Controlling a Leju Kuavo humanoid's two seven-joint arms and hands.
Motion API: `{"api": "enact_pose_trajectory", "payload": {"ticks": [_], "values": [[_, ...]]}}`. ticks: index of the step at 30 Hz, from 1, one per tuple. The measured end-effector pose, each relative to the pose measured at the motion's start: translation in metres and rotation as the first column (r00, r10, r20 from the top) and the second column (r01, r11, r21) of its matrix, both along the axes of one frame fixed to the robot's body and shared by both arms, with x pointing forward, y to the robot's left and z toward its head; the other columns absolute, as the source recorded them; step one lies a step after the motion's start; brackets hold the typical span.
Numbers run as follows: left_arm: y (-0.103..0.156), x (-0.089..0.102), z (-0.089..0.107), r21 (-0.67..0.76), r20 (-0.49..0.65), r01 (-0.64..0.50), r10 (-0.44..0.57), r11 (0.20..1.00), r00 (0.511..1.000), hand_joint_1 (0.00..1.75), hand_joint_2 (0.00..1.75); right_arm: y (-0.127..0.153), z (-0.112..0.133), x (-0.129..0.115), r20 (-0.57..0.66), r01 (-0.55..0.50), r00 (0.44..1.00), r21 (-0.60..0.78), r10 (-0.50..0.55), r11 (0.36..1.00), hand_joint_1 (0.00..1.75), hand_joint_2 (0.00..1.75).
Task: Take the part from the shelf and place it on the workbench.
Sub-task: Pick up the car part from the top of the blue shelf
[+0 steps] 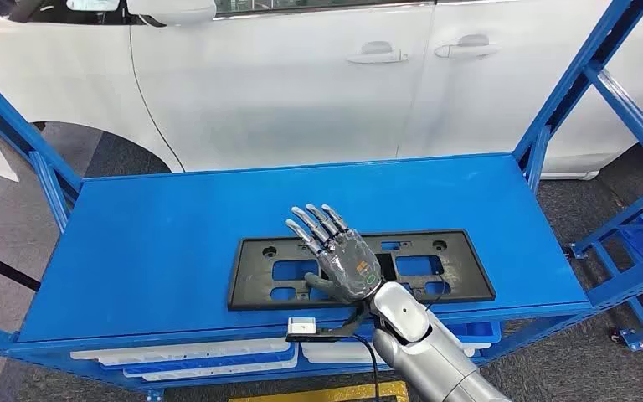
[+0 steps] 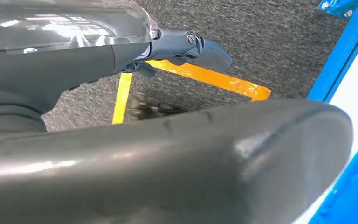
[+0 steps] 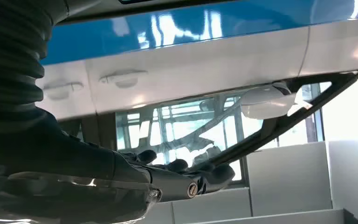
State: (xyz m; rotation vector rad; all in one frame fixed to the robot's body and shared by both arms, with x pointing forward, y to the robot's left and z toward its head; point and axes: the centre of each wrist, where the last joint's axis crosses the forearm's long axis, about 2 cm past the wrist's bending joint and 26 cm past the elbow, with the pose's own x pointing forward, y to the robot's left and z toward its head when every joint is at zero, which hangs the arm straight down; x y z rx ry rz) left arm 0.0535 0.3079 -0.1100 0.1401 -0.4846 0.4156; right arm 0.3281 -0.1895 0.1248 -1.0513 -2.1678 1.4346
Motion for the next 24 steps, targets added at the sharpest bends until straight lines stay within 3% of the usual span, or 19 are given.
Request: {"api": "enact_pose_trajectory", "payload": {"ticks": [10,13,14,16,17,19,21,24], "values": [[0.004,-0.005,-0.001,0.013,-0.018,0.001,-0.001,1.0,1.0,0.0,0.0,-0.04,-0.004,0.003,0.059,0.017,0.998,0.0,-0.017,1.0,0.0,1.75],[0.005,-0.006,-0.001,0.014,-0.021,0.004,-0.004,1.0,1.0,0.0,0.0,-0.052,-0.004,-0.006,0.019,-0.05,0.999,0.242,0.047,0.969,0.0,1.75],[0.005,-0.006,-0.001,0.015,-0.022,0.007,-0.006,1.0,1.0,0.0,0.0,-0.057,0.001,-0.009,0.017,-0.066,0.998,0.394,0.064,0.917,0.0,1.75],[0.005,-0.006,-0.001,0.016,-0.023,0.011,-0.011,1.0,1.0,0.0,0.0,-0.064,0.018,-0.01,0.022,-0.081,0.996,0.678,0.09,0.731,0.0,1.75],[0.005,-0.006,-0.001,0.016,-0.022,0.013,-0.013,1.0,1.0,0.0,0.0,-0.066,0.03,-0.01,0.028,-0.095,0.993,0.777,0.116,0.623,0.0,1.75],[0.005,-0.006,-0.001,0.017,-0.02,0.014,-0.013,1.0,1.0,0.0,0.0,-0.07,0.052,-0.011,0.062,-0.153,0.977,0.869,0.202,0.471,0.0,1.75],[0.005,-0.005,-0.001,0.018,-0.017,0.013,-0.013,1.0,1.0,0.0,0.0,-0.072,0.068,-0.013,0.104,-0.214,0.954,0.893,0.28,0.395,0.0,1.75],[0.005,-0.005,0.0,0.018,-0.014,0.013,-0.013,1.0,1.0,0.0,0.0,-0.072,0.084,-0.016,0.158,-0.271,0.933,0.9,0.324,0.341,0.0,1.75]]}}
